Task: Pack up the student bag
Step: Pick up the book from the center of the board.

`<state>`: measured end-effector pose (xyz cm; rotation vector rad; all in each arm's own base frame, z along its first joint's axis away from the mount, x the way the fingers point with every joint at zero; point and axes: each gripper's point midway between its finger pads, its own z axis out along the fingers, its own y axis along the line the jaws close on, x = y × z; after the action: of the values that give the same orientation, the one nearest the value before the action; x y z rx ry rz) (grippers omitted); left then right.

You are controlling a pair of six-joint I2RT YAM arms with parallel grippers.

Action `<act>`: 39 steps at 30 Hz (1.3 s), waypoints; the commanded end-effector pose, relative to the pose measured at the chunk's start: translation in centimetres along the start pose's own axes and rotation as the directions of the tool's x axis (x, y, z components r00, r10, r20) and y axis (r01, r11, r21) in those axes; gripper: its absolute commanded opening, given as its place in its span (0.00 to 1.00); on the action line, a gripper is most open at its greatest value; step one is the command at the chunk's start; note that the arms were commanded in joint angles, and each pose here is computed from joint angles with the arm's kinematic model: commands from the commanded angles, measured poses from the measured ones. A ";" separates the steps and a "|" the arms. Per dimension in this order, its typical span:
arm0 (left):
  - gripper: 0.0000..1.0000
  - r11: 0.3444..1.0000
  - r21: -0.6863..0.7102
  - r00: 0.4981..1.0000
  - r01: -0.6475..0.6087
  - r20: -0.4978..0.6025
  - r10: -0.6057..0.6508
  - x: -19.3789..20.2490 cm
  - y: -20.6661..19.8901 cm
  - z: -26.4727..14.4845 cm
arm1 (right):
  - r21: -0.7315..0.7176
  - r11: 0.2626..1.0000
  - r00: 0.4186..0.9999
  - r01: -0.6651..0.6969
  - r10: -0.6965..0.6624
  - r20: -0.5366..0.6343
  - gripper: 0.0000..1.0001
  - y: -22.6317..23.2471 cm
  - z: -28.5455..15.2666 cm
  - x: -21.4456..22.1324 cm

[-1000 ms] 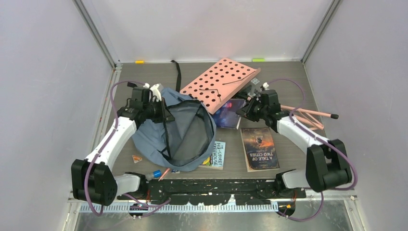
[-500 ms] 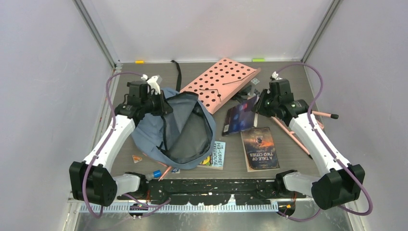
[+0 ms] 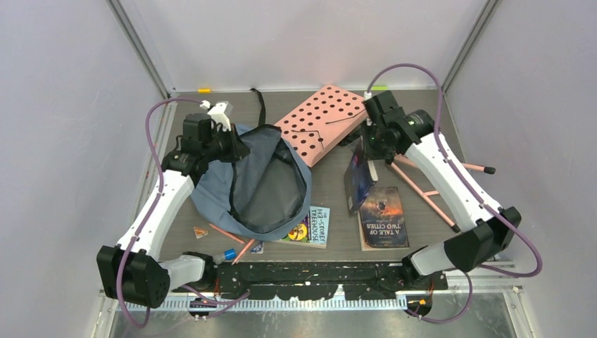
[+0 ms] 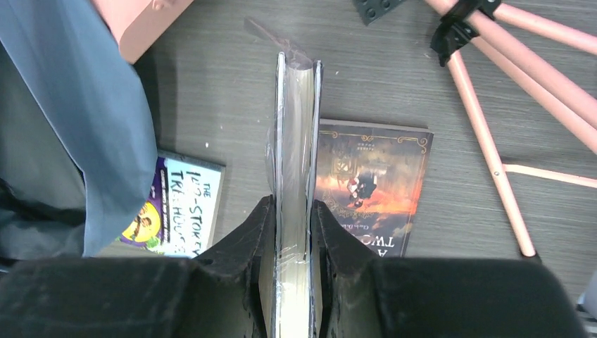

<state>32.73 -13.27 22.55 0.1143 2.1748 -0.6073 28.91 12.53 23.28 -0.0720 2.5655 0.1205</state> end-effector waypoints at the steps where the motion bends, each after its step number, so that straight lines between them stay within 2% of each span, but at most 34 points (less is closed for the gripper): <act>1: 0.04 0.999 0.020 0.990 -0.038 0.135 0.035 -3.6 -1.0 -0.9 | 0.029 0.994 0.995 0.101 -0.102 0.011 0.01 1.6 -0.9 -0.6; 10: 0.04 0.999 0.010 0.992 -0.032 0.125 0.031 -3.7 -1.0 -1.2 | 0.040 0.988 0.988 0.151 -0.152 0.000 0.01 4.2 1.7 1.2; 17: 0.04 0.999 -0.003 0.992 -0.035 0.125 0.035 -3.8 -0.8 -1.3 | 0.047 0.987 0.988 0.153 -0.153 -0.017 0.29 4.3 3.0 2.3; 23: 0.04 0.999 -0.004 0.992 -0.033 0.124 0.033 -3.8 -0.8 -1.3 | 0.039 0.987 0.987 0.158 -0.157 -0.044 0.42 4.3 4.2 3.4; 26: 0.04 1.000 -0.004 0.992 -0.031 0.126 0.031 -3.9 -0.9 -1.5 | 0.037 0.987 0.987 0.156 -0.154 -0.055 0.44 4.3 4.9 4.0; 27: 0.04 1.000 -0.005 0.991 -0.031 0.129 0.031 -4.0 -0.9 -1.6 | 0.036 0.987 0.987 0.155 -0.153 -0.056 0.42 4.4 5.0 4.0; 29: 0.04 1.000 -0.004 0.990 -0.031 0.135 0.031 -4.4 -1.1 -2.0 | 0.043 0.988 0.987 0.150 -0.147 -0.059 0.27 4.3 4.8 4.0; 30: 0.04 0.999 -0.005 0.990 -0.031 0.140 0.032 -4.7 -1.3 -2.2 | 0.044 0.989 0.990 0.138 -0.136 -0.043 0.16 4.4 4.4 3.5; 31: 0.05 1.000 -0.009 0.989 -0.029 0.145 0.030 -5.1 -1.4 -2.6 | 0.066 0.988 0.990 0.138 -0.135 -0.050 0.12 3.9 3.9 3.5; 32: 0.05 1.000 -0.013 0.989 -0.024 0.148 0.026 -5.6 -1.6 -3.0 | 0.068 0.990 0.992 0.125 -0.124 -0.022 0.04 4.0 3.0 2.3; 35: 0.05 0.999 -0.037 0.987 -0.003 0.159 0.009 -6.9 -1.9 -4.0 | 0.122 0.985 0.993 0.118 -0.119 0.003 0.01 3.0 -0.1 0.6; 39: 0.05 0.999 -0.051 0.981 0.011 0.194 -0.001 -8.4 -2.2 -4.9 | 0.033 0.999 0.990 0.043 -0.047 0.130 0.01 4.2 -5.4 -3.1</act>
<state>33.09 -12.37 27.66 0.0578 2.1259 -0.5575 27.56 16.46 20.97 -0.2328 2.6388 -0.0577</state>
